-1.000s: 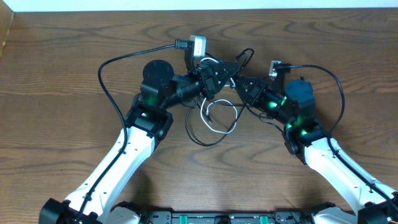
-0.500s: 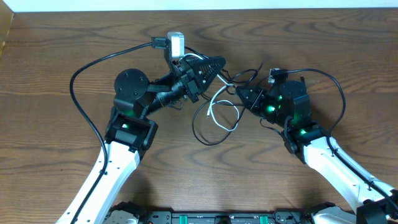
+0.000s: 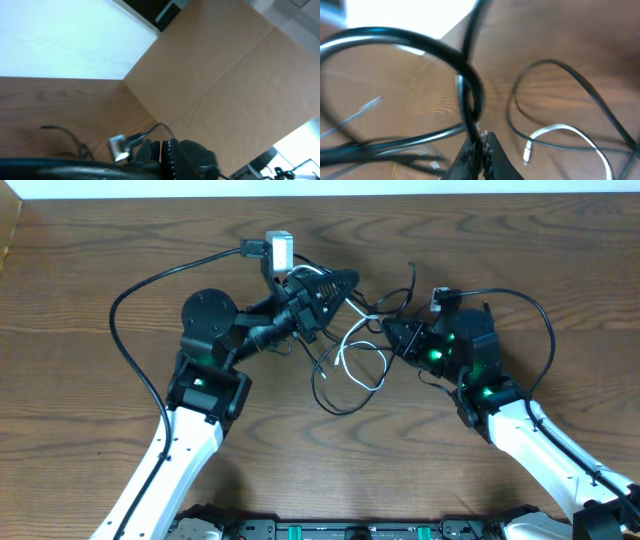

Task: Untangle cables

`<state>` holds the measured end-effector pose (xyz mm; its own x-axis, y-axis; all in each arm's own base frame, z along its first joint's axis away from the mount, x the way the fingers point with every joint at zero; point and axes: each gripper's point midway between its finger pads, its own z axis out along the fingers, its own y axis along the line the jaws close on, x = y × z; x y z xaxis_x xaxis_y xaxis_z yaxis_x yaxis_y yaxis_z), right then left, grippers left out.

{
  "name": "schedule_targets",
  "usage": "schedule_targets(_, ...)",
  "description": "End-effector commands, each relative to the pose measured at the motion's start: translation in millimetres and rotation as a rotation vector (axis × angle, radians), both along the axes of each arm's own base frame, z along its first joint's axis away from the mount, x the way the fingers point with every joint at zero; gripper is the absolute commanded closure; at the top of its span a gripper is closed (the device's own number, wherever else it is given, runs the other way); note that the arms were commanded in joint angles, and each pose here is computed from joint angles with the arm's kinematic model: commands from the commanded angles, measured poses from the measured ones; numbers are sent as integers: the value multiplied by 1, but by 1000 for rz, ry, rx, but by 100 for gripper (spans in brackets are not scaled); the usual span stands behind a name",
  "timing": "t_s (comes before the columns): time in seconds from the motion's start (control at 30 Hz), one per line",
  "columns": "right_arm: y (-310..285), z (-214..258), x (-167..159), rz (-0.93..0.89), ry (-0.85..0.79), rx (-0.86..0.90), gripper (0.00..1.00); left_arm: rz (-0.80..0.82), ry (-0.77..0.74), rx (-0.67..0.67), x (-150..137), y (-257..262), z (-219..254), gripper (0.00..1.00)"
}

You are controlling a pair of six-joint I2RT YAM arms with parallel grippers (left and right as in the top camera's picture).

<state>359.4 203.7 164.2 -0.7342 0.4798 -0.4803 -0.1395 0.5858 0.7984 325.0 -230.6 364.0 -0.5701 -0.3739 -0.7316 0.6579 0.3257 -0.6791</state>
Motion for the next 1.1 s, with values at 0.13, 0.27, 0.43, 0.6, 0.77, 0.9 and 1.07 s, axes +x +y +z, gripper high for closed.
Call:
schedule_targets(0.13, 34, 45, -23, 323, -342, -11, 99, 213, 70, 53, 31, 33, -12, 92)
schedule_targets(0.27, 49, 67, -48, 510, -496, 27, 99, 247, 93, 62, 35, 37, -18, 92)
schedule_targets(0.43, 61, 90, -85, 727, -661, 85, 99, 247, 96, 64, 35, 37, -19, 92)
schedule_targets(0.6, 69, 106, -112, 855, -777, 123, 99, 246, 103, 66, 36, 37, -21, 92)
schedule_targets(0.77, 79, 109, -137, 971, -847, 146, 99, 247, 102, 66, 36, 37, -21, 93)
schedule_targets(0.9, 89, 103, -150, 1023, -851, 149, 99, 254, 103, 65, 37, 38, -21, 92)
schedule_targets(1.07, 101, 92, -168, 1091, -842, 149, 99, 344, 138, 38, 47, 49, -22, 92)
